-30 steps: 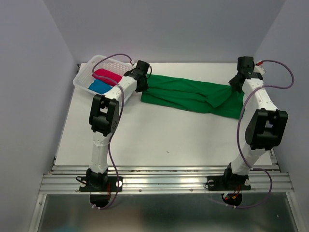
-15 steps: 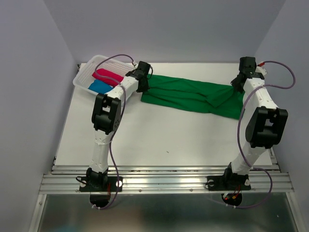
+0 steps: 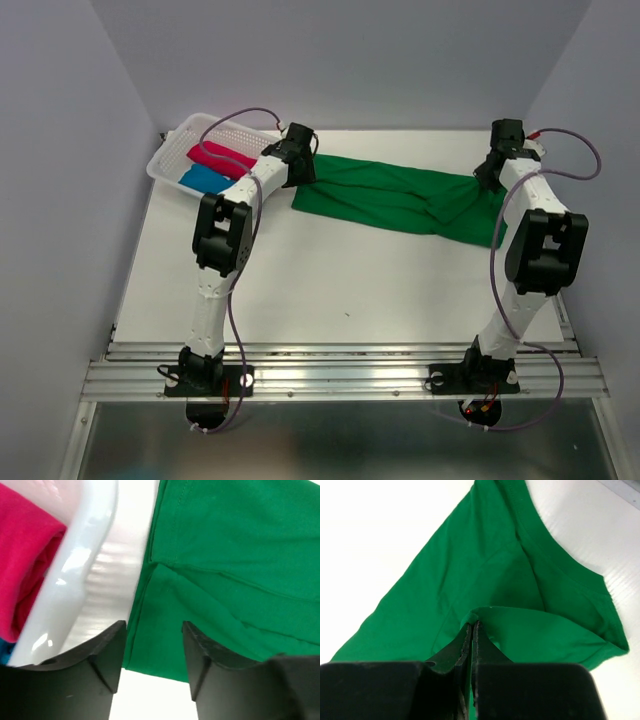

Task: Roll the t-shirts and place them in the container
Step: Fold the T-shirt at the center of the board.

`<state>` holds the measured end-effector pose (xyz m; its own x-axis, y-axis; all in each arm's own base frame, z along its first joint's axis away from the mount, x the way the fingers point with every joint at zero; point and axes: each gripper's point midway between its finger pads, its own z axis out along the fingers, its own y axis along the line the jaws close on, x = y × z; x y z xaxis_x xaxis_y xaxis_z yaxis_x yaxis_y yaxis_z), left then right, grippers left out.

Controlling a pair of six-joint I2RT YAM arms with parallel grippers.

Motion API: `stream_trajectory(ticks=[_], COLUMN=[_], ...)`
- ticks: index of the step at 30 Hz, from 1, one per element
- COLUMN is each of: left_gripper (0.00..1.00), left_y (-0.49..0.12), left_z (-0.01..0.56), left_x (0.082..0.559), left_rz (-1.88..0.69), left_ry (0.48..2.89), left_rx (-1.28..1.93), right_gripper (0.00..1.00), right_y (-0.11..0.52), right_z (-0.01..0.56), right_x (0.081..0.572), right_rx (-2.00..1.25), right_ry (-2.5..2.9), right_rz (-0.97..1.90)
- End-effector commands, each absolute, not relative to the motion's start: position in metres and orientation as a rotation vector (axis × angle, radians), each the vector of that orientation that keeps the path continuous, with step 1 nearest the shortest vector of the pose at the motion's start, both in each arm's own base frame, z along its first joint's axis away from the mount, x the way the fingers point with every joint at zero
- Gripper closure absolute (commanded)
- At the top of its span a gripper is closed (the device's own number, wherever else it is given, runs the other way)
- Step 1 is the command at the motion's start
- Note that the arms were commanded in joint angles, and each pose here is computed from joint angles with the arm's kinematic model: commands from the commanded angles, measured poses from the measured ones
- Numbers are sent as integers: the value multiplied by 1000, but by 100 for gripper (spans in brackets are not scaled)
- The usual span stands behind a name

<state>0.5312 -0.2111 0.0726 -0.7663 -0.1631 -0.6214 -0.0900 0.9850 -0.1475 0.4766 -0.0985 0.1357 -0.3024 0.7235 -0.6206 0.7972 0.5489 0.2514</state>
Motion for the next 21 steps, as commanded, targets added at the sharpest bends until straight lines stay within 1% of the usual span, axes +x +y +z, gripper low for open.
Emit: stream_trajectory(ticks=[1,3,7,9,10,13,14,15,17,18,19,21], left_gripper=[38,28,28,30,33,40,41,41,41,41,41,41], left_y=[-210,-214,-222,-228,-233,-242,-245,-251,-257,-258,-259,-261], left_z=[128,139,157,151,145,134,132,128,124,119,118,113], left_x=[543,541,535,530,525,517,514,511,508,506,505,504], left_rz=[-176,-180,-204,-221,-235,-253,-263,-277,-304,-304,-303,-312], left_ry=[2333,2310,2272,2291,2309,2336,2343,2350,2366,2379,2382,2393], left_rx=[-161,-143,-95,-71,-53,-19,-6,17,47,52,55,62], right_gripper=[99,99,99,99,99,99,95,86,71,50,41,35], right_y=[-102,-101,-104,-103,-104,-108,-105,-109,-106,-106,-105,-103], right_z=[149,143,132,127,123,118,116,116,117,121,122,130], right_x=[502,506,510,513,515,521,523,525,525,523,520,509], right_rx=[1203,1206,1222,1227,1230,1245,1238,1242,1235,1227,1226,1209], right_ry=[2020,2031,2048,2053,2059,2056,2070,2071,2087,2085,2087,2085], right_rz=[-77,-68,-64,-61,-64,-58,-41,-30,-15,-15,-17,-11])
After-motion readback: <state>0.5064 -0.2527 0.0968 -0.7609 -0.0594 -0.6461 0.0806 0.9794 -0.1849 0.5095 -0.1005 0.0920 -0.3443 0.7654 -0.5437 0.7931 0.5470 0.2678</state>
